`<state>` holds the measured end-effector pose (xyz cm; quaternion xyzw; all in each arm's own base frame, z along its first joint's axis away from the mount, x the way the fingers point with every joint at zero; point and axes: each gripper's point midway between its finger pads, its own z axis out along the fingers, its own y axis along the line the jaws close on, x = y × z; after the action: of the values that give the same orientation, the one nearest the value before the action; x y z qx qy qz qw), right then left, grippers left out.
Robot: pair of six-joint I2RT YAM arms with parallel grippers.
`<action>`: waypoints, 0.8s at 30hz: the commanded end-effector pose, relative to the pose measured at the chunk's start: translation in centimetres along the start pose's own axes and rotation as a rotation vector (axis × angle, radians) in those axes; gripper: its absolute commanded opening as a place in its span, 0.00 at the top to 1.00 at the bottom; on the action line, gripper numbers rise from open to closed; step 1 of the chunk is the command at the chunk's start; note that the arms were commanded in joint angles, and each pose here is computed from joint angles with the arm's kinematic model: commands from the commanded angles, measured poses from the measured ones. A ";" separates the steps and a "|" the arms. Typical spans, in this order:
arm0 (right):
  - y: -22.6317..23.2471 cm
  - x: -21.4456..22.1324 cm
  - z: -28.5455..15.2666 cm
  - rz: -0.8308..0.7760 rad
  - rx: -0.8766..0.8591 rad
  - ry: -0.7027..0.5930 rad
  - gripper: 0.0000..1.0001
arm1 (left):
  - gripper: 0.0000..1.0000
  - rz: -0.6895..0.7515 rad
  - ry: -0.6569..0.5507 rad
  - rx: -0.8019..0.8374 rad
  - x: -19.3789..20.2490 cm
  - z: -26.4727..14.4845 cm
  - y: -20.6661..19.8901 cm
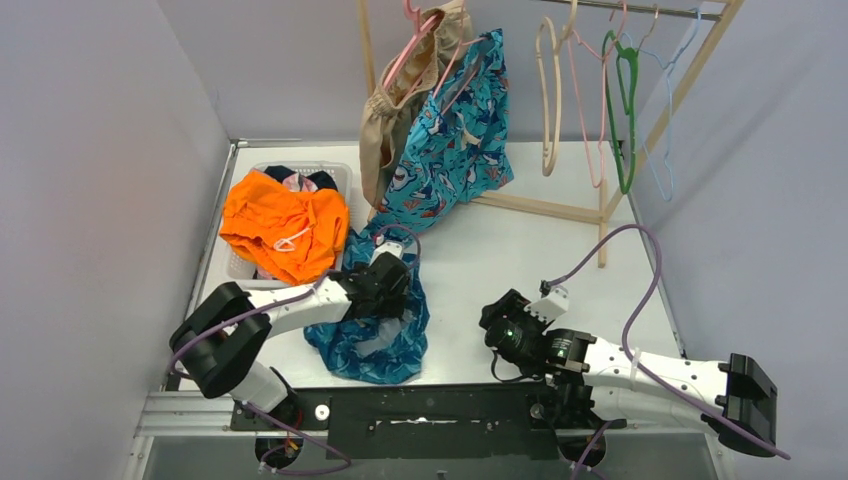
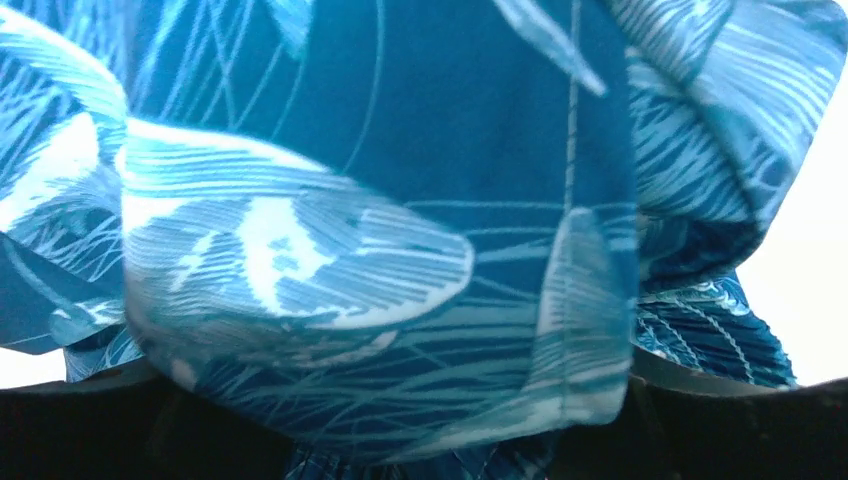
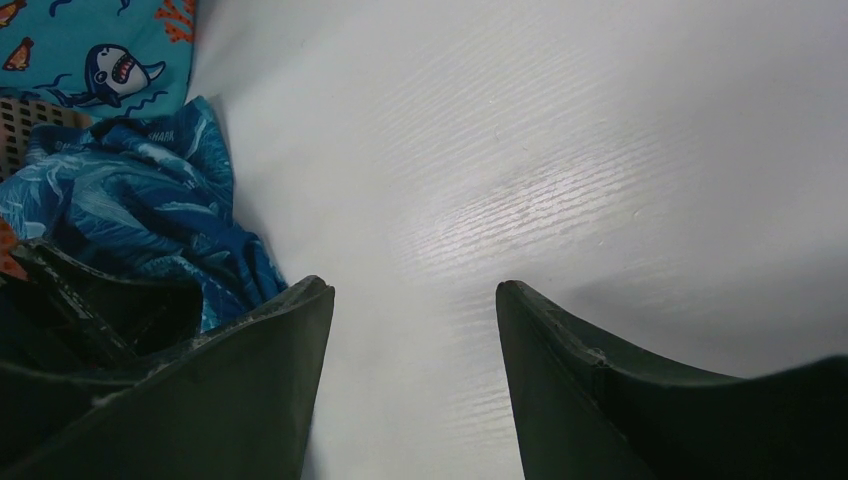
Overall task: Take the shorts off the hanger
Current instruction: Pick up the shorts at the center of the board.
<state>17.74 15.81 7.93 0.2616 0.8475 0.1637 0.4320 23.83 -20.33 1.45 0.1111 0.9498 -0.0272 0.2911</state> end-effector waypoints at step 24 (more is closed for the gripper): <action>-0.6 -2.6 -0.9 0.083 -0.025 -0.085 0.38 | 1.00 0.018 -0.311 0.368 -9.6 -13.7 -7.8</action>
<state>17.44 14.85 9.25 0.2831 0.8351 0.1860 0.4334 21.45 -27.48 11.61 0.1618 0.9034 -0.1738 0.3572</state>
